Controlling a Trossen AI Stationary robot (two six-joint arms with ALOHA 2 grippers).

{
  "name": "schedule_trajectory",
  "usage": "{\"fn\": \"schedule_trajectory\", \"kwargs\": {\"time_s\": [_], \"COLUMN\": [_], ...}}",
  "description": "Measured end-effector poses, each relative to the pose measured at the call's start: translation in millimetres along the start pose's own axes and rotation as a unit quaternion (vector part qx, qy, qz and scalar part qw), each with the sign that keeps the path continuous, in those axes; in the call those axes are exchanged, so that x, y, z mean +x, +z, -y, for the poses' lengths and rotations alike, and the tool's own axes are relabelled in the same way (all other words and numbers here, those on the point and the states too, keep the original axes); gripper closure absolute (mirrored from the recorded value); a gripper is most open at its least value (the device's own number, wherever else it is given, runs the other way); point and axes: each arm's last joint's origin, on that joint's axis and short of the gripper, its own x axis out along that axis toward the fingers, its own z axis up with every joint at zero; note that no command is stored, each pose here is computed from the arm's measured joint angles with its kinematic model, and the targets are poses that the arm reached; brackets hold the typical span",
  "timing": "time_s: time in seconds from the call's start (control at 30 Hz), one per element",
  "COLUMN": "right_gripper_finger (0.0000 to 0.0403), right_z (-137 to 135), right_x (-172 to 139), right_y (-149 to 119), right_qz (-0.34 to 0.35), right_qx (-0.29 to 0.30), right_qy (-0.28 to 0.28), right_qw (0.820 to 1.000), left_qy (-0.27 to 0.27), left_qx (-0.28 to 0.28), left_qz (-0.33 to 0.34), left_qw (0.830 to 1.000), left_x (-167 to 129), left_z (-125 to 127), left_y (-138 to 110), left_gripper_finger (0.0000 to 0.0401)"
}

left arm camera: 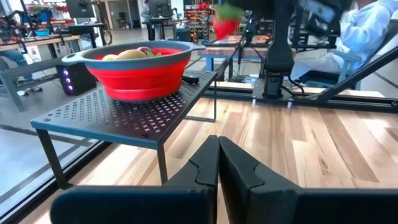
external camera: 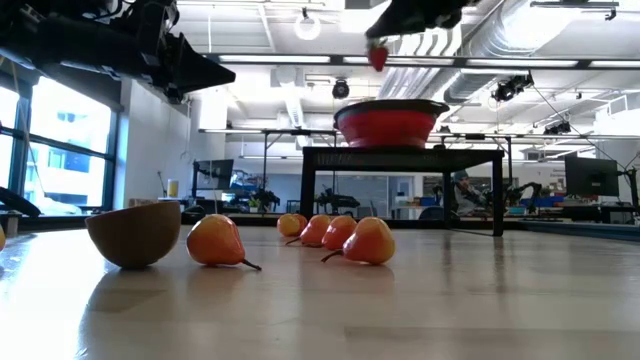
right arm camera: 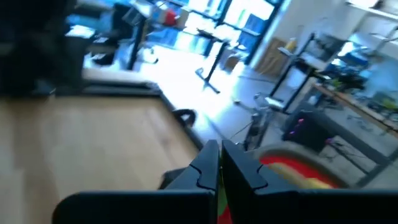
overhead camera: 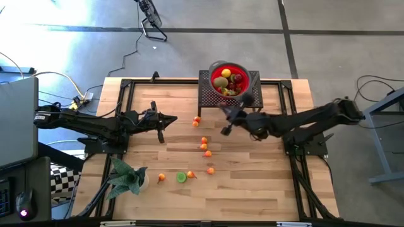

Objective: Pick & Place Fruit
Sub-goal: Put the strawberry into the strainer on the shelf

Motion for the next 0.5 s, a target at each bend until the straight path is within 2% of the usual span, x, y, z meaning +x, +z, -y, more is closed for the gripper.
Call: {"fn": "schedule_trajectory", "kwargs": {"time_s": [0.23, 0.5], "right_gripper_finger": [0.0399, 0.0399], "right_z": [36.7, 75.6], "right_x": [-6.4, 21.0], "right_y": [14.1, 3.1], "right_qz": [0.019, -0.006], "right_qx": [0.007, 0.005], "right_qy": [-0.067, -0.122], "right_qw": [0.998, 0.992], "left_qy": [0.0, 0.0], "left_qx": [0.001, 0.004], "left_qz": [0.0, -0.01], "left_qw": [1.0, 1.0], "left_x": [0.0, 0.0], "left_z": [0.0, 0.0], "left_y": [0.0, -2.0], "left_gripper_finger": [0.0396, 0.0395]}}
